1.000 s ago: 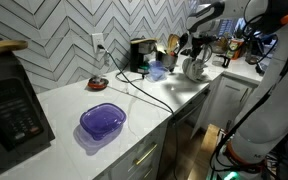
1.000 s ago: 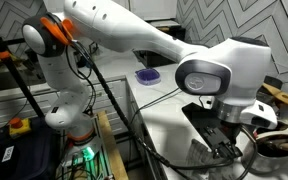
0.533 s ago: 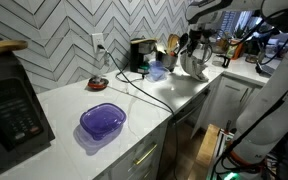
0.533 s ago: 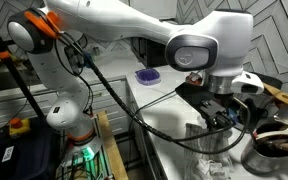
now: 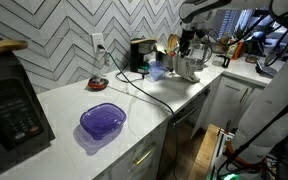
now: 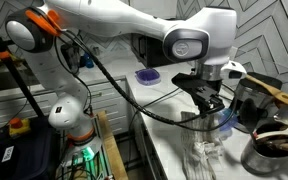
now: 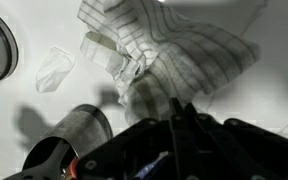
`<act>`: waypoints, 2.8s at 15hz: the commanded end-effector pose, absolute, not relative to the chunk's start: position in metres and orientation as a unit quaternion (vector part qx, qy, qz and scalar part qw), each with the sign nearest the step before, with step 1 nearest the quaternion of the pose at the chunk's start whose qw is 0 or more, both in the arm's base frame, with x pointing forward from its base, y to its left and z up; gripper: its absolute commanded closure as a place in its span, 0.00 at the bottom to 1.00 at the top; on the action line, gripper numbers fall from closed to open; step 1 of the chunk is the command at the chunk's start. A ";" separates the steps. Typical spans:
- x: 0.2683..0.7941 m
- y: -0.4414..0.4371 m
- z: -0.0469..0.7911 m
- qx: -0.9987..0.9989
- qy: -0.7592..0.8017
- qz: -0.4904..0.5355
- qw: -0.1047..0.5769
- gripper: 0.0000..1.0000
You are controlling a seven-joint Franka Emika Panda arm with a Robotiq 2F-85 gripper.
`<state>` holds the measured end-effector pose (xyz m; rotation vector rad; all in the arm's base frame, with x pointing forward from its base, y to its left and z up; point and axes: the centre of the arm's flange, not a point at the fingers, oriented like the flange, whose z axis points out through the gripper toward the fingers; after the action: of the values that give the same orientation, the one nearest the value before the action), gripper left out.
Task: Fold the tea towel a quarter way in from left to right, fold the tea towel a quarter way in from right to left, fold the tea towel in half from left to right
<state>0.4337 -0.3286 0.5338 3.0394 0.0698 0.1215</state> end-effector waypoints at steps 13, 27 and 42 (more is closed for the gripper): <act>0.421 -0.421 0.429 0.999 -0.006 -0.004 0.035 0.99; 0.397 -0.464 0.392 0.999 0.000 0.014 0.048 0.99; 0.388 -0.486 0.399 0.997 -0.014 -0.023 0.075 0.03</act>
<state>0.3936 -0.4780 0.3951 2.9962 -0.0193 -0.0364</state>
